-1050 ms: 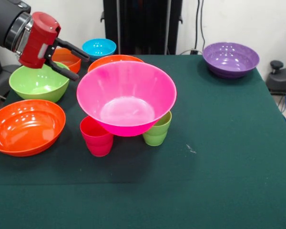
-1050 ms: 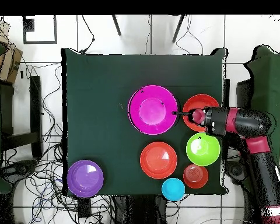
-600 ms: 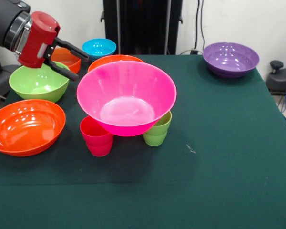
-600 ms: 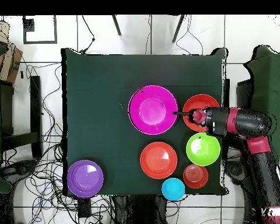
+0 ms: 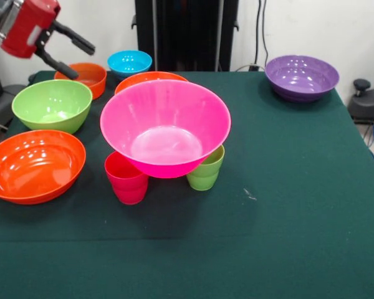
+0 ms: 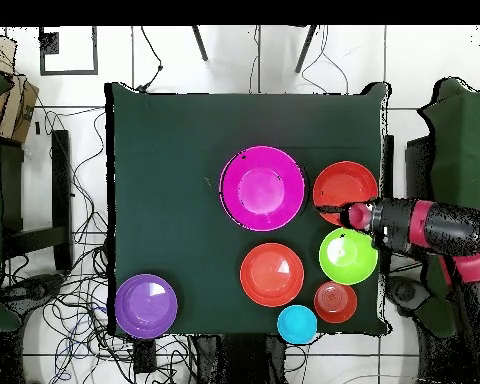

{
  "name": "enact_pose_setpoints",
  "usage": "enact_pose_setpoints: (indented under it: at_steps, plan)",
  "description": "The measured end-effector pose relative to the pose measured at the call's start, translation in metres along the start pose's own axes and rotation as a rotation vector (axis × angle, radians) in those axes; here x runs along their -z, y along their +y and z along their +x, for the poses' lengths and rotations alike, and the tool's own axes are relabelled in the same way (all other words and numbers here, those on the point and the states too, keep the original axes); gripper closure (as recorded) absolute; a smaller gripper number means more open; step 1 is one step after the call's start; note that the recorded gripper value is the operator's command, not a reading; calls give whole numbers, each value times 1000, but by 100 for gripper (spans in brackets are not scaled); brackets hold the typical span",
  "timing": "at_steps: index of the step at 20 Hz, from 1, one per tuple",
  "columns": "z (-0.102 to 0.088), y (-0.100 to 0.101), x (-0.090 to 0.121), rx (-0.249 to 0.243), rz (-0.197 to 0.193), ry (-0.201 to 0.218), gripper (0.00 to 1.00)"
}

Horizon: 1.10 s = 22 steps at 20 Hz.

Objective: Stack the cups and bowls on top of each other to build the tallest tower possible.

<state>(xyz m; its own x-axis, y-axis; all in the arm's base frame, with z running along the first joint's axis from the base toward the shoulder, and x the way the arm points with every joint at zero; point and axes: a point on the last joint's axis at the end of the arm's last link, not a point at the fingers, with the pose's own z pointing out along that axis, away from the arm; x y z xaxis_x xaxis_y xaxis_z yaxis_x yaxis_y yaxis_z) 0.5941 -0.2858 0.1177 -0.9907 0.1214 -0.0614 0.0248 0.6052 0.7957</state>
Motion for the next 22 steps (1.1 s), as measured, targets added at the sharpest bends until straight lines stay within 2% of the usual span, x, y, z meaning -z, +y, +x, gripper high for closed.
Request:
enact_pose_setpoints:
  at_steps: [2, 3, 4, 7, 8, 10, 11, 12, 13, 14, 16, 20, 22]
  plan:
    - [4, 5, 5, 9, 26, -2, 0]
    - [6, 8, 9, 16, 45, -7, 0]
    - [8, 15, 12, 32, 82, -18, 0]
    - [8, 22, 13, 52, 129, -33, 0]
    - [9, 27, 11, 79, 189, -50, 0]
    - [9, 29, 8, 98, 239, -61, 0]
    - [10, 30, 7, 102, 252, -63, 0]
    - [10, 31, 2, 116, 296, -68, 0]
    - [11, 32, 0, 122, 314, -70, 0]
    - [12, 33, -10, 139, 383, -72, 0]
    - [14, 33, -16, 146, 413, -69, 0]
    - [19, 35, -42, 161, 519, -52, 0]
    - [23, 38, -51, 164, 548, -46, 0]
